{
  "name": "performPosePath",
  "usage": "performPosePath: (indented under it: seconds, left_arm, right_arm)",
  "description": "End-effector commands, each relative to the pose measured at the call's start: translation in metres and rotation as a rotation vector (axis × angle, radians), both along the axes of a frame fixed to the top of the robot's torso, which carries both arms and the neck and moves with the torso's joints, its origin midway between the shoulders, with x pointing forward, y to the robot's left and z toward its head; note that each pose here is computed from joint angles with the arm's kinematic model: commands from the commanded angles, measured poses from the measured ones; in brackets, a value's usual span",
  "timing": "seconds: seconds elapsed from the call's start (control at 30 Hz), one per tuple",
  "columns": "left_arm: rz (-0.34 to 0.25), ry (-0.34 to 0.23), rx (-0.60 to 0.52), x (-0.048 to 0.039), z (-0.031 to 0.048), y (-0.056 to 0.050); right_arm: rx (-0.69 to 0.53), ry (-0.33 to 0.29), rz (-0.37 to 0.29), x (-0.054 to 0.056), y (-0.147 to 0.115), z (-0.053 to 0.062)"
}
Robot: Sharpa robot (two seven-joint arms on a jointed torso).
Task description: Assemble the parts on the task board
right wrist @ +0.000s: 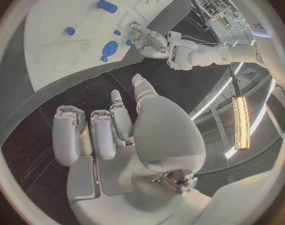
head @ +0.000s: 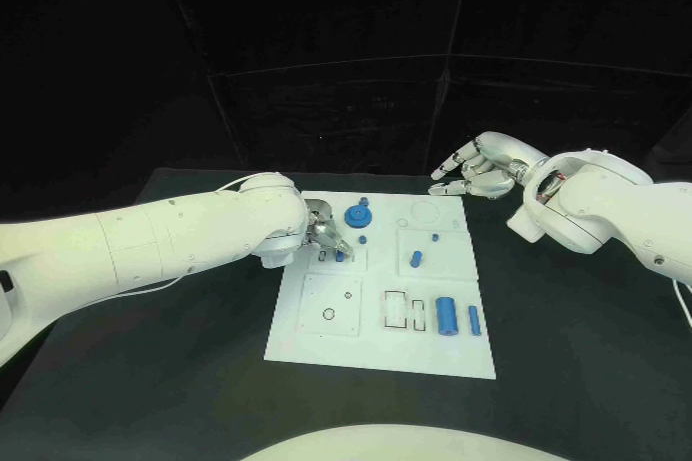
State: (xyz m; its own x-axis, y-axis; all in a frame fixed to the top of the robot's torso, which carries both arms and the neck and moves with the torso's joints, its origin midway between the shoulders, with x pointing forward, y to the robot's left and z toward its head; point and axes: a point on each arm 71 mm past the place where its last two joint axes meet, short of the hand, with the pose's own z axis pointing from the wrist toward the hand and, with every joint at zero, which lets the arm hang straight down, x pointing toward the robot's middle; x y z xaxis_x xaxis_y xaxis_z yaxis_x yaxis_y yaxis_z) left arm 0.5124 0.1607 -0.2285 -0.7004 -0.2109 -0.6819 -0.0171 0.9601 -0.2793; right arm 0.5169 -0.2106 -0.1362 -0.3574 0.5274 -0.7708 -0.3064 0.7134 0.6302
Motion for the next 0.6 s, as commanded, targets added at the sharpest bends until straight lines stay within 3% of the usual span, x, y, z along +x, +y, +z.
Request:
performPosePath:
  seconds: [0.03, 0.27, 0.47, 0.6]
  left_arm:
    - [0.013, -0.007, -0.009, 0.0013, 0.0011, 0.003]
    - [0.017, -0.021, -0.024, 0.0018, 0.0065, 0.008]
    - [0.005, -0.048, -0.074, 0.0122, 0.0349, 0.008]
    - [0.006, -0.061, -0.074, 0.026, 0.059, 0.017]
  right_arm:
    - [-0.001, -0.002, 0.006, 0.0, 0.0, 0.001]
    - [-0.001, -0.004, 0.002, 0.001, -0.001, 0.001]
    - [-0.003, -0.005, -0.005, 0.003, -0.003, 0.001]
    - [-0.005, -0.004, -0.011, 0.004, -0.004, 0.0]
